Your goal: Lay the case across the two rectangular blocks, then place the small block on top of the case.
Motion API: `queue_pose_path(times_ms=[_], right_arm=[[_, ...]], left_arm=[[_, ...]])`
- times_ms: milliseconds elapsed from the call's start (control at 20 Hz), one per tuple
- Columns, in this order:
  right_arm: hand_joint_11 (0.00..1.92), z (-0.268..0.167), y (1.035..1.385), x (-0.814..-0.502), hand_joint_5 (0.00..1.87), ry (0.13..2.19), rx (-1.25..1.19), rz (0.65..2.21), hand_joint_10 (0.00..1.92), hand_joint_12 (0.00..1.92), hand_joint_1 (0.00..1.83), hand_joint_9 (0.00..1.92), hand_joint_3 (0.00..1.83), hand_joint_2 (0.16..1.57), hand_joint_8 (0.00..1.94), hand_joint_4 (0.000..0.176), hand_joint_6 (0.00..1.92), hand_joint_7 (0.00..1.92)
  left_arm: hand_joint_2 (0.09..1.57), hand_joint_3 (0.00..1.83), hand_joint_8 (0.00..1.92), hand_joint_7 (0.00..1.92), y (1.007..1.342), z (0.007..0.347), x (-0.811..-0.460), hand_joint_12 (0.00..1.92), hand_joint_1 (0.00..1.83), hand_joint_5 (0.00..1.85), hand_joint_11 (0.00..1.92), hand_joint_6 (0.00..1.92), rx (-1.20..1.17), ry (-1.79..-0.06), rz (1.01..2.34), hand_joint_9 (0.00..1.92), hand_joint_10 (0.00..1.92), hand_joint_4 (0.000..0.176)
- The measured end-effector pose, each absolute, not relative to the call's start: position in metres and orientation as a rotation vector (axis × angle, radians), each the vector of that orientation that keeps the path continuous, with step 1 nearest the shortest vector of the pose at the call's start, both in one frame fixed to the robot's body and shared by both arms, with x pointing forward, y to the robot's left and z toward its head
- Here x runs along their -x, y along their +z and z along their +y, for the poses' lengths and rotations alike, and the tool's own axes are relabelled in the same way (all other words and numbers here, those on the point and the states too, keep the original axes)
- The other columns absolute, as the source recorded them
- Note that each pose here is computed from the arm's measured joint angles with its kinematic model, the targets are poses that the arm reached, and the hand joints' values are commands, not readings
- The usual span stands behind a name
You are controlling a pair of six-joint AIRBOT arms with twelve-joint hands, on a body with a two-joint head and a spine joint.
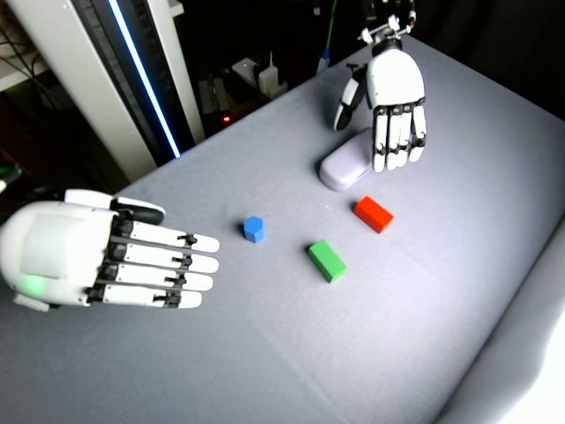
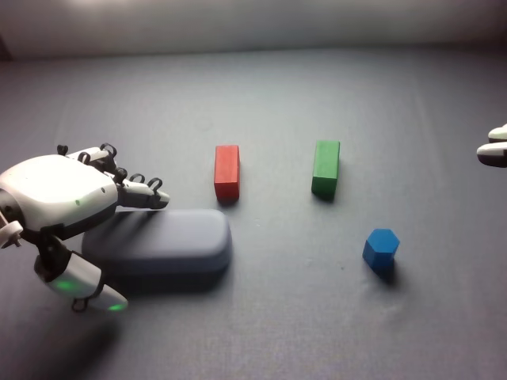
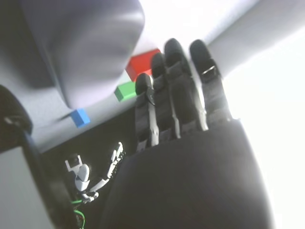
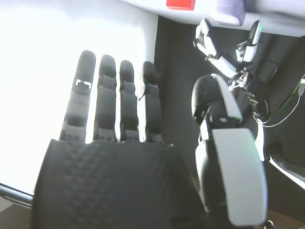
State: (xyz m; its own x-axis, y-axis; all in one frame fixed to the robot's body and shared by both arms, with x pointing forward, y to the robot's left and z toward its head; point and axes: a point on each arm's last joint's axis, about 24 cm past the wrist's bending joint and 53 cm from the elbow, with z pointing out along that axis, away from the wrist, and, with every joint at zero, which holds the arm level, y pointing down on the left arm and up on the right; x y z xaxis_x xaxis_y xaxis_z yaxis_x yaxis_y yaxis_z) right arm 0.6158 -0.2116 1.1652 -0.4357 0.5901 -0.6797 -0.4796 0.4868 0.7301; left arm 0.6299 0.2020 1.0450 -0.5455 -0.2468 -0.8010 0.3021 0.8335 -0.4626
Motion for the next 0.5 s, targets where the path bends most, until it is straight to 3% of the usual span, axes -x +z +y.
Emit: queue_pose_path(times_ms=[150, 250, 300, 350, 450, 500], right_arm=[[0.09, -0.2115, 1.1653, -0.6157, 0.42, 1.206, -0.096, 1.624, 0.0, 0.76, 0.52, 0.33, 0.0, 1.3, 0.0, 0.0, 0.0, 0.32], [0.08, -0.2116, 1.165, -0.6158, 0.41, 1.205, -0.097, 1.625, 0.0, 0.77, 0.55, 0.32, 0.0, 1.3, 0.0, 0.0, 0.0, 0.31], [0.09, -0.2115, 1.165, -0.6158, 0.41, 1.205, -0.097, 1.625, 0.01, 0.78, 0.54, 0.34, 0.0, 1.3, 0.0, 0.0, 0.0, 0.31], [0.1, -0.2116, 1.165, -0.6158, 0.41, 1.205, -0.097, 1.625, 0.01, 0.79, 0.56, 0.35, 0.0, 1.31, 0.0, 0.0, 0.0, 0.32], [0.1, -0.2115, 1.1651, -0.6158, 0.42, 1.205, -0.097, 1.625, 0.01, 0.8, 0.55, 0.35, 0.0, 1.31, 0.0, 0.0, 0.0, 0.32], [0.08, -0.2116, 1.1647, -0.6159, 0.41, 1.204, -0.097, 1.627, 0.0, 0.83, 0.56, 0.35, 0.0, 1.31, 0.0, 0.0, 0.0, 0.31]], left_arm=[[0.85, 0.0, 0.01, 0.82, 1.0455, 0.1985, -0.6337, 1.36, 0.94, 0.6, 0.4, 0.0, -0.029, -0.713, 2.019, 0.9, 0.1, 0.0], [0.96, 0.01, 0.03, 1.02, 1.0465, 0.197, -0.6349, 1.27, 1.09, 0.82, 0.7, 0.02, -0.024, -0.72, 2.011, 1.07, 0.16, 0.0], [1.02, 0.0, 0.48, 1.22, 1.0481, 0.1963, -0.6358, 1.17, 1.24, 1.02, 0.92, 0.58, -0.02, -0.724, 2.005, 1.24, 0.12, 0.0], [1.02, 0.0, 0.38, 1.27, 1.0483, 0.1955, -0.636, 1.11, 1.37, 1.06, 1.03, 0.68, -0.014, -0.729, 2.002, 1.22, 0.71, 0.0], [1.03, 0.0, 0.48, 1.23, 1.0499, 0.1939, -0.6368, 1.16, 1.39, 1.06, 0.99, 0.72, -0.01, -0.736, 1.994, 1.15, 0.96, 0.0], [1.05, 0.0, 0.59, 1.16, 1.0502, 0.1933, -0.6368, 1.1, 1.4, 0.99, 0.97, 0.86, -0.01, -0.738, 1.992, 1.09, 1.01, 0.0]])
